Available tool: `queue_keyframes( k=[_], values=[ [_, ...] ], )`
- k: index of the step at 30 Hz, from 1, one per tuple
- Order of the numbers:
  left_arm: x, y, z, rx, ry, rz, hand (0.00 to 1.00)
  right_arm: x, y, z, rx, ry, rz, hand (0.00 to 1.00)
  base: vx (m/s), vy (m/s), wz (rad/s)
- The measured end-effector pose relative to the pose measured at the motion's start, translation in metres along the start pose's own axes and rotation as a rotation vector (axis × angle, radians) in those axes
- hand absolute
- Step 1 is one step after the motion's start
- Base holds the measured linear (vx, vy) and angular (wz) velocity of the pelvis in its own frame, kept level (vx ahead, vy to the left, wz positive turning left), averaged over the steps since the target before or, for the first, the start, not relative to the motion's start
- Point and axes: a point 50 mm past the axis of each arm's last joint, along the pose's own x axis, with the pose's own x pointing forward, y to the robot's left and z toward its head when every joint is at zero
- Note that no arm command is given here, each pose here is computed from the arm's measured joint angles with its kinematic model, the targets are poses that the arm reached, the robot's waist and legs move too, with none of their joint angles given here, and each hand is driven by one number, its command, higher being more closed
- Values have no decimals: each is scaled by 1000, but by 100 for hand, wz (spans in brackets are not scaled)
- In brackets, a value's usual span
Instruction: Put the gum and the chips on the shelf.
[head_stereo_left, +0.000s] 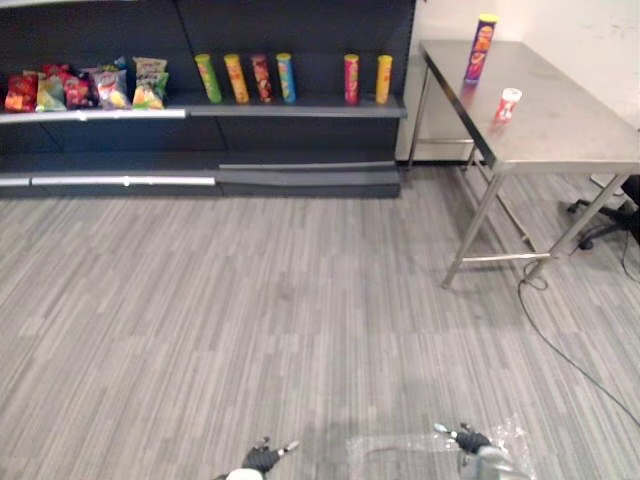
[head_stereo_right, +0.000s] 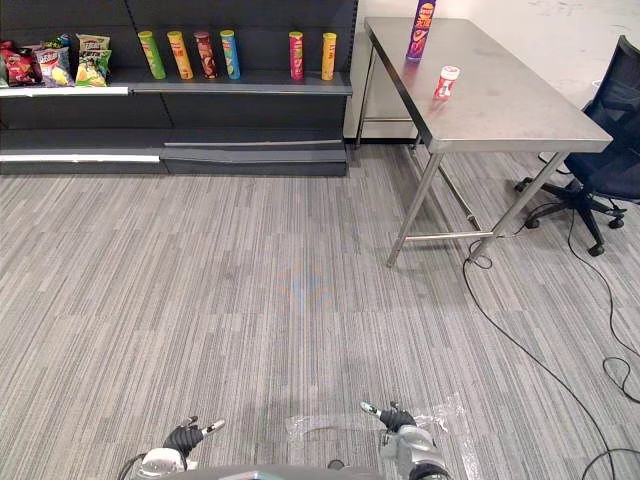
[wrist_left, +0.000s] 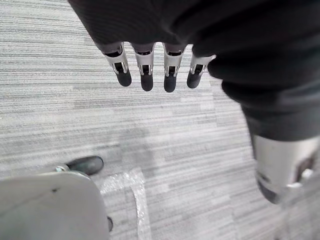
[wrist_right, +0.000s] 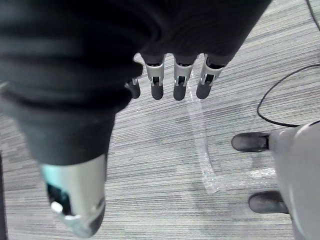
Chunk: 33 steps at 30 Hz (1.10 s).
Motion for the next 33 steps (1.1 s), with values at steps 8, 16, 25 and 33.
queue_keyframes(
  k=[8, 16, 25, 33],
  values=[
    [-1, 0, -5, -2, 21, -2, 0, -4, 2, -23, 44, 59, 0, 0, -4, -2, 0],
    [-1, -1, -8, -1, 30, 0, 0, -4, 1, -26, 37, 65, -2, 0, -43, -15, 2],
    [-4, 0, -19, 2, 60, 7, 0, -4, 4, -26, 14, 66, 7, 0, -8, -1, 1],
    [-4, 0, -20, 3, 61, 7, 0, -4, 4, -26, 14, 66, 7, 0, 0, 0, 0]
  ],
)
